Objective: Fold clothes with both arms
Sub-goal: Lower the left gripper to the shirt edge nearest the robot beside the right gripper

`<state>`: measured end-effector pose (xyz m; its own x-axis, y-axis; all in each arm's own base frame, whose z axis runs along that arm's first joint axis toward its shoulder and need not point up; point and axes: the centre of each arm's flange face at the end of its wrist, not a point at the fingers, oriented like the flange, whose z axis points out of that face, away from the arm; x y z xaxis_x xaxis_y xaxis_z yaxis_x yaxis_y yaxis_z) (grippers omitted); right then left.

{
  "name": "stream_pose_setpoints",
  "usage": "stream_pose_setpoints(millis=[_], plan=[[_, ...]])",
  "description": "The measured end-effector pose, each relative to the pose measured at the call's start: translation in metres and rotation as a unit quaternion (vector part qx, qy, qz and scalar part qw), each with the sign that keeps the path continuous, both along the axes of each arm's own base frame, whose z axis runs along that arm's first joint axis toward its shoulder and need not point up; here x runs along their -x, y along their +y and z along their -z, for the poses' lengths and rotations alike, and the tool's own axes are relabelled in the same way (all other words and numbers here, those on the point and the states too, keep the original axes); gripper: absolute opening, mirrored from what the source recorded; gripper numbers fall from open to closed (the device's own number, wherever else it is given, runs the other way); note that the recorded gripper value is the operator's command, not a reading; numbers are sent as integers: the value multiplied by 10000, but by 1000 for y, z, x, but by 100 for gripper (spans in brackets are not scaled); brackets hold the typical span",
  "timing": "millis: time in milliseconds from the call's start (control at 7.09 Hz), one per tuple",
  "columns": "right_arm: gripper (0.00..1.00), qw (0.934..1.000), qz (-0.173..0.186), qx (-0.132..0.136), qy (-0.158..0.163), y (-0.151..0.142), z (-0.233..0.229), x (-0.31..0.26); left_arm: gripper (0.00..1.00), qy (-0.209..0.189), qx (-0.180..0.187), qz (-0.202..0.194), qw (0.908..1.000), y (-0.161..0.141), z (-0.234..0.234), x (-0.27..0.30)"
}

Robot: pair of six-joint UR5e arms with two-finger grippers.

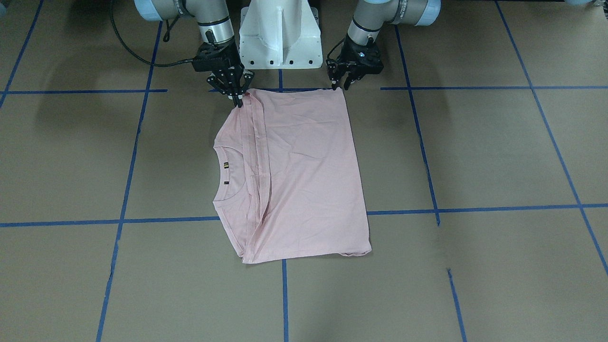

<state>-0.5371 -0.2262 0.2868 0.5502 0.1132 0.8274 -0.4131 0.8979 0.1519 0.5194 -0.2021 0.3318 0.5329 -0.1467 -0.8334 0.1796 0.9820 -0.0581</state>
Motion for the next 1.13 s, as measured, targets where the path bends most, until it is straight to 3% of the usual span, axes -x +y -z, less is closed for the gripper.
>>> stream_pose_setpoints(millis=[141, 282, 564, 1128], plan=[[0, 10000, 0, -1, -5, 0, 1, 0, 45, -19, 2, 1, 10000, 0, -2, -1], [0, 10000, 0, -1, -8, 0, 1, 0, 36, -24, 3, 2, 10000, -1, -2, -2], [0, 10000, 0, -1, -9, 0, 1, 0, 2, -6, 1, -7, 10000, 0, 0, -3], [0, 10000, -4, -4, -13, 0, 1, 0, 0, 15, -20, 9, 10000, -2, 3, -1]])
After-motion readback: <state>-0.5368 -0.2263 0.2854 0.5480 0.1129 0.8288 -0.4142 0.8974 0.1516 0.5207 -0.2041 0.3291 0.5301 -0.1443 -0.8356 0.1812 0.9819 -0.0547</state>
